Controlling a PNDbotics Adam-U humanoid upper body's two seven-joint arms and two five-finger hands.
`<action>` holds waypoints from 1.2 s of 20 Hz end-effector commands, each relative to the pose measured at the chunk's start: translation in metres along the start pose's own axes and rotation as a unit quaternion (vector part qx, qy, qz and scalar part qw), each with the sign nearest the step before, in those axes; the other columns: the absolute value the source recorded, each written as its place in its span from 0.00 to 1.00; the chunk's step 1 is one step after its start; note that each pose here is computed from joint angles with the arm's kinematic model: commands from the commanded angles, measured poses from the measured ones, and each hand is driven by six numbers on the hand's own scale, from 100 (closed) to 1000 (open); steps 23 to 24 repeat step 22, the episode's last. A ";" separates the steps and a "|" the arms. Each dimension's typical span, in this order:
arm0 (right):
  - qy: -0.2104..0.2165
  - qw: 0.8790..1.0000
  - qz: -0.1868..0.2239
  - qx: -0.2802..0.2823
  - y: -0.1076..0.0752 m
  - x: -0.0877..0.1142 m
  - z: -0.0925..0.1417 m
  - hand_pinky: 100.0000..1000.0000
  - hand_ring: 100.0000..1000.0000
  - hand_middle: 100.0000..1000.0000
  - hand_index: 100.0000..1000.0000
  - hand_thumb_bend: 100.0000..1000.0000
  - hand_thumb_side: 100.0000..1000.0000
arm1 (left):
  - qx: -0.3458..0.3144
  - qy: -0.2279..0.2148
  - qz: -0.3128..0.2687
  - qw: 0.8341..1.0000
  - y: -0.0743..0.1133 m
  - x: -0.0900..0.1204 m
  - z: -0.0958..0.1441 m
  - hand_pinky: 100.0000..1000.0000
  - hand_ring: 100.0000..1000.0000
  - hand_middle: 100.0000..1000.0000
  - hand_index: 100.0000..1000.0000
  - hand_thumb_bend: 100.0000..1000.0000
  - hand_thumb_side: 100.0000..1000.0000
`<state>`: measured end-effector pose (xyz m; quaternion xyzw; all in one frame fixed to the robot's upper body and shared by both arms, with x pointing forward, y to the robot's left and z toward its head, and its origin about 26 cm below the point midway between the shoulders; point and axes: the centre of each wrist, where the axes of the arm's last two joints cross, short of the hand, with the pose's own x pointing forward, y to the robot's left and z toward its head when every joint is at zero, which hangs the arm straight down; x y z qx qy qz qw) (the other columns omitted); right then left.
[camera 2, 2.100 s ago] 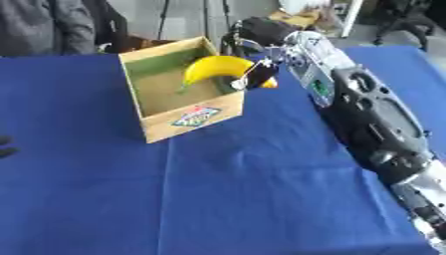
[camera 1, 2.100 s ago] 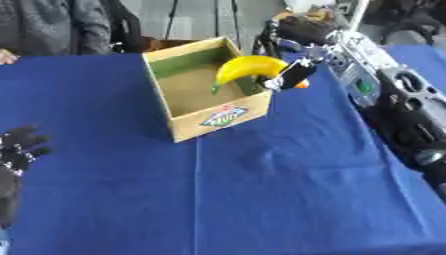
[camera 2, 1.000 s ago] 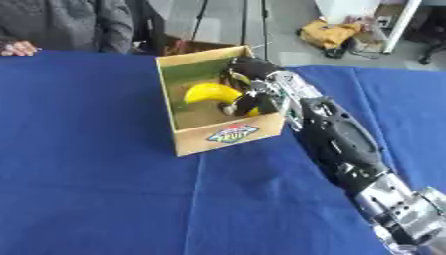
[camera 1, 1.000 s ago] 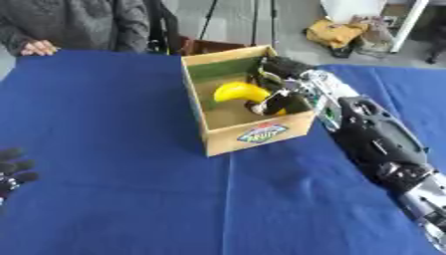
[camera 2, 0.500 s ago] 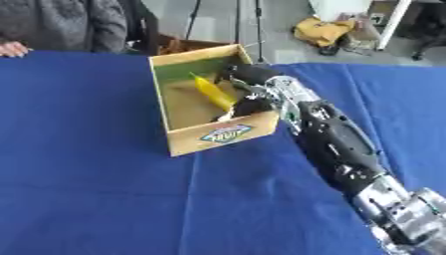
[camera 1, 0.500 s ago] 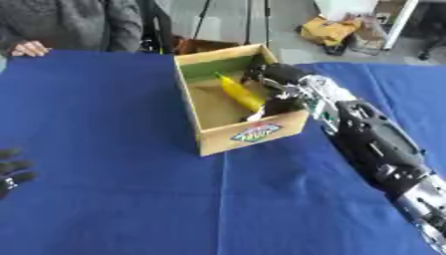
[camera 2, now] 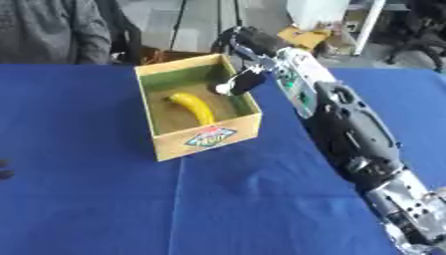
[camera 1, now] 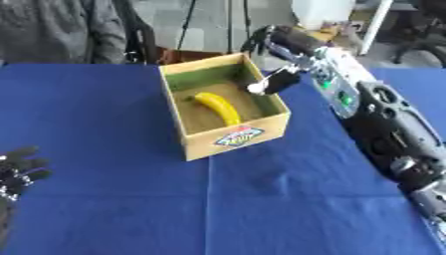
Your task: Pick up objects on the table and place them in the box.
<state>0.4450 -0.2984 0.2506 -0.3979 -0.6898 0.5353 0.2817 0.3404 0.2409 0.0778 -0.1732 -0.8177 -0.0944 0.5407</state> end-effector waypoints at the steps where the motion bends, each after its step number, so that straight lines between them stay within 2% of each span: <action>1: -0.022 0.997 -0.018 -0.074 -0.019 0.004 0.007 0.66 0.57 0.58 0.73 0.24 0.47 | 0.026 -0.006 -0.018 0.999 0.014 0.006 0.004 0.70 0.70 0.70 0.54 0.19 1.00; 6: -0.035 0.986 -0.097 -0.127 0.012 0.032 0.018 0.65 0.55 0.54 0.71 0.17 0.52 | 0.072 -0.014 -0.037 0.997 0.031 0.011 0.012 0.70 0.70 0.70 0.54 0.19 1.00; 11: -0.015 0.973 -0.172 -0.155 0.043 0.059 0.035 0.65 0.53 0.53 0.70 0.16 0.54 | 0.099 -0.014 -0.048 0.994 0.041 0.012 0.019 0.70 0.70 0.70 0.54 0.19 1.00; 14: 0.022 0.961 -0.218 -0.168 0.062 0.065 0.050 0.65 0.52 0.52 0.70 0.13 0.58 | 0.107 -0.017 -0.054 0.993 0.044 0.014 0.020 0.70 0.70 0.70 0.54 0.19 1.00; 18: 0.093 0.937 -0.287 -0.177 0.096 0.073 0.070 0.64 0.50 0.50 0.69 0.08 0.64 | 0.112 -0.016 -0.056 0.992 0.046 0.014 0.021 0.70 0.70 0.70 0.54 0.18 1.00; 19: 0.106 0.931 -0.299 -0.179 0.102 0.075 0.075 0.64 0.50 0.50 0.69 0.08 0.64 | 0.113 -0.015 -0.055 0.992 0.046 0.013 0.022 0.70 0.70 0.70 0.54 0.18 1.00; 20: 0.121 0.924 -0.312 -0.182 0.107 0.078 0.080 0.64 0.50 0.50 0.69 0.01 0.68 | 0.113 -0.013 -0.054 0.992 0.045 0.012 0.023 0.70 0.70 0.70 0.54 0.18 1.00; 22: 0.144 0.913 -0.335 -0.185 0.114 0.085 0.091 0.64 0.50 0.50 0.69 0.00 0.70 | 0.111 -0.011 -0.053 0.992 0.044 0.011 0.023 0.70 0.70 0.70 0.54 0.18 1.00; 24: 0.144 0.913 -0.335 -0.185 0.114 0.085 0.091 0.64 0.50 0.50 0.69 0.00 0.70 | 0.111 -0.011 -0.053 0.992 0.044 0.011 0.023 0.70 0.70 0.70 0.54 0.18 1.00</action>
